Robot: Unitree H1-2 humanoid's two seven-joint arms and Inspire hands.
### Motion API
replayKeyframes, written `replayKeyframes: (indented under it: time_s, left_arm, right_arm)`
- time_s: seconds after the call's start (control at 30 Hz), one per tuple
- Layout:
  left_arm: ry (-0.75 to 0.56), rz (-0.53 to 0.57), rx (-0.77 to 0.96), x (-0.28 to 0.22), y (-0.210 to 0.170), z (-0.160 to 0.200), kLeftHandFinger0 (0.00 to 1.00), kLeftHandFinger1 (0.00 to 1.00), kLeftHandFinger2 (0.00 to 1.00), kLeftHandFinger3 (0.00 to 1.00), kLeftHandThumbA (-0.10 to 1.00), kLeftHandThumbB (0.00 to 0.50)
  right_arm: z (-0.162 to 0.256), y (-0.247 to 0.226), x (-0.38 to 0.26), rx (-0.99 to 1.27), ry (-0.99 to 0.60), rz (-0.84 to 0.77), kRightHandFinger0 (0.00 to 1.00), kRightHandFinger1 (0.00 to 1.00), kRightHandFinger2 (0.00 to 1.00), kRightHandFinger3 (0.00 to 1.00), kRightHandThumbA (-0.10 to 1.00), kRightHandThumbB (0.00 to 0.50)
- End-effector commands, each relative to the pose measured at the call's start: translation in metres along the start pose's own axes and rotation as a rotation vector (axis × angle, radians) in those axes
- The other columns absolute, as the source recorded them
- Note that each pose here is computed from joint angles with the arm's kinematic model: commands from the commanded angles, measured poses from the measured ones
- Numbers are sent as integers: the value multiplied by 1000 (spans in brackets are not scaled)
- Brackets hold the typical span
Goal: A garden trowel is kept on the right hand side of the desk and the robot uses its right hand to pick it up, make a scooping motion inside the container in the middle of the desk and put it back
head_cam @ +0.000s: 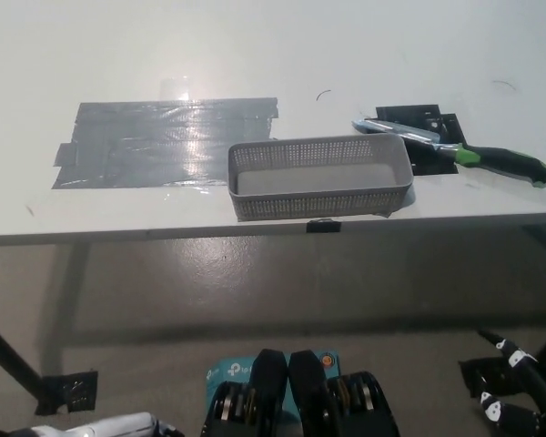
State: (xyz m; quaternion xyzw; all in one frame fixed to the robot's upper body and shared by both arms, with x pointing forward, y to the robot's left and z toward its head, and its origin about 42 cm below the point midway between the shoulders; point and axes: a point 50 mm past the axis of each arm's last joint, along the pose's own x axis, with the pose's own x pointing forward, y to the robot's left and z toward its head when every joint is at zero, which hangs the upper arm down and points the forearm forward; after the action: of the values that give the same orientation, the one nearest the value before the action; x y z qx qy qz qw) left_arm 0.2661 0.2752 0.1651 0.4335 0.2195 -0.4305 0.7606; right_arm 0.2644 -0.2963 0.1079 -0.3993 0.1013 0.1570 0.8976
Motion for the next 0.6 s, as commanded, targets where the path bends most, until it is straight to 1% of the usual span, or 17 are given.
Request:
replayKeyframes:
  time_s: [0.0, 0.07, 0.1, 0.17, 0.2, 0.23, 0.27, 0.3, 0.37, 0.4, 0.43, 0.47, 0.53, 0.57]
  left_arm:
    - [-3, 55, -39, -4, 1, -5, 1000, 1000, 1000, 1000, 1000, 500]
    - [2, 57, -26, -4, -1, -4, 1000, 1000, 1000, 1000, 1000, 500]
    - [1, 57, -27, -4, -1, -5, 1000, 1000, 1000, 1000, 1000, 500]
    - [-4, 52, -32, -3, -2, -5, 1000, 1000, 1000, 1000, 1000, 492]
    - [-6, 52, -31, -3, -1, -4, 1000, 1000, 1000, 1000, 1000, 493]
    - [-11, 54, -30, -2, 0, -4, 1000, 1000, 1000, 1000, 1000, 483]
    - [-22, 55, -35, -2, -1, -3, 1000, 1000, 1000, 1000, 1000, 477]
    - [-15, 56, -39, -3, -3, -4, 1000, 1000, 1000, 1000, 1000, 493]
    - [-12, 55, -39, -4, -4, -5, 1000, 1000, 1000, 1000, 1000, 500]
    - [-15, 53, -43, -5, -6, -6, 1000, 1000, 1000, 1000, 1000, 493]
    - [-18, 50, -48, -4, -6, -6, 1000, 1000, 1000, 1000, 1000, 492]
    - [-16, 52, -53, -4, -5, -7, 1000, 1000, 1000, 1000, 1000, 500]
    - [-9, 54, -52, -3, -4, -8, 1000, 1000, 1000, 1000, 1000, 500]
    - [-6, 58, -44, -3, -4, -8, 1000, 1000, 1000, 1000, 1000, 500]
  right_arm:
    - [5, -15, 0, 36, -91, -24, 893, 1000, 1000, 1000, 283, 169]
    - [4, -15, -1, 54, -87, -22, 862, 1000, 1000, 1000, 257, 171]
    - [4, -15, -2, 54, -87, -21, 861, 999, 1000, 1000, 257, 171]
    - [5, -16, -2, 69, -88, -9, 769, 927, 1000, 1000, 225, 161]
    - [5, -17, -2, 70, -88, -11, 764, 921, 1000, 1000, 224, 164]
    - [4, -18, -2, 62, -87, -10, 721, 879, 1000, 1000, 234, 161]
    - [4, -20, -3, 50, -83, -10, 694, 858, 1000, 1000, 255, 160]
    - [5, -20, -3, 42, -86, -9, 686, 843, 1000, 1000, 243, 153]
    - [6, -19, -4, 49, -90, -8, 679, 830, 987, 1000, 222, 152]
    - [6, -18, -5, 61, -105, -3, 688, 831, 984, 1000, 199, 147]
    - [6, -18, -4, 71, -116, -6, 682, 824, 972, 1000, 196, 152]
    - [7, -19, -4, 70, -119, -4, 694, 835, 976, 1000, 201, 148]
    - [8, -20, -2, 67, -121, 0, 703, 841, 975, 1000, 216, 151]
    - [9, -20, -2, 55, -120, 8, 715, 851, 987, 1000, 225, 144]
